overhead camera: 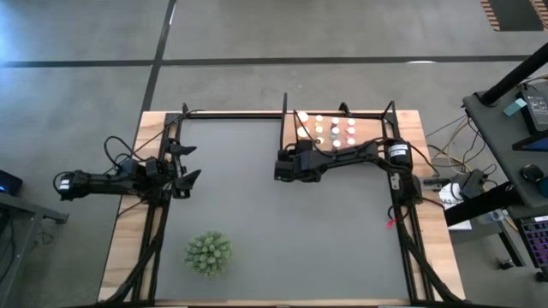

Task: Pick and place medicine bottles onto shelf by color
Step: Put the orange pill bottle on the shelf aligned with the other orange pill bottles, then return to Home Position

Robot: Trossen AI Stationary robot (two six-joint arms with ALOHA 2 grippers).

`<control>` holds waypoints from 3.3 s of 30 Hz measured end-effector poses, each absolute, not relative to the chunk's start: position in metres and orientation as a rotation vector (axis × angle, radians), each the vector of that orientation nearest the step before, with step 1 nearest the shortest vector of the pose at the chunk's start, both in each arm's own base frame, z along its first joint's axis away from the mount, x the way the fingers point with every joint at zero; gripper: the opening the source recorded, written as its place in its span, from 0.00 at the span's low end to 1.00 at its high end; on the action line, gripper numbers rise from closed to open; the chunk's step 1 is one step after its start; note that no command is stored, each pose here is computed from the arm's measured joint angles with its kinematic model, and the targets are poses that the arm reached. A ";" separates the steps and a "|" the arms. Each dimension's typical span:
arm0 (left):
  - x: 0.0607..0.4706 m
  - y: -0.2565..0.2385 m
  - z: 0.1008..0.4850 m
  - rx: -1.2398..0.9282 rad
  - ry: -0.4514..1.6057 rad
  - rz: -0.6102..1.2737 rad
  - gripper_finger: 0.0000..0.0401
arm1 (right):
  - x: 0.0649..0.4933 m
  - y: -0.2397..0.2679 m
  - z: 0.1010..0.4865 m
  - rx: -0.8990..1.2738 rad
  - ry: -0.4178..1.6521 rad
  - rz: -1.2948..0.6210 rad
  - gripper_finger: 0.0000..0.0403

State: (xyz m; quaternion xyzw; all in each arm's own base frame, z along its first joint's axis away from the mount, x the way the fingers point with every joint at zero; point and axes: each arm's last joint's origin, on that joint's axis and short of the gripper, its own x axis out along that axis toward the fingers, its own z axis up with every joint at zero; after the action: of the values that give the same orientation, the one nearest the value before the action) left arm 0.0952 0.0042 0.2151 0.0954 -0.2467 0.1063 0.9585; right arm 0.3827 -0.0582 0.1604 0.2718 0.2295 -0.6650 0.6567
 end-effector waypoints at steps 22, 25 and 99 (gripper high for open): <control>0.095 0.004 0.215 0.194 -0.500 0.216 0.80 | 0.384 -0.083 0.160 0.632 0.571 -1.481 0.46; 0.095 0.004 0.215 0.194 -0.500 0.216 0.80 | 0.384 -0.084 0.160 0.626 0.580 -1.479 0.46; 0.095 0.004 0.215 0.194 -0.501 0.216 0.80 | 0.317 0.070 0.226 0.374 0.282 -1.087 0.86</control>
State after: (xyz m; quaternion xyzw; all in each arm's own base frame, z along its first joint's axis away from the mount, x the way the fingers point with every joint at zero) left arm 0.0952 0.0043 0.2151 0.0954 -0.2468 0.1065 0.9584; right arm 0.3167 0.0700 0.2261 0.1763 0.1329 -0.5123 0.8300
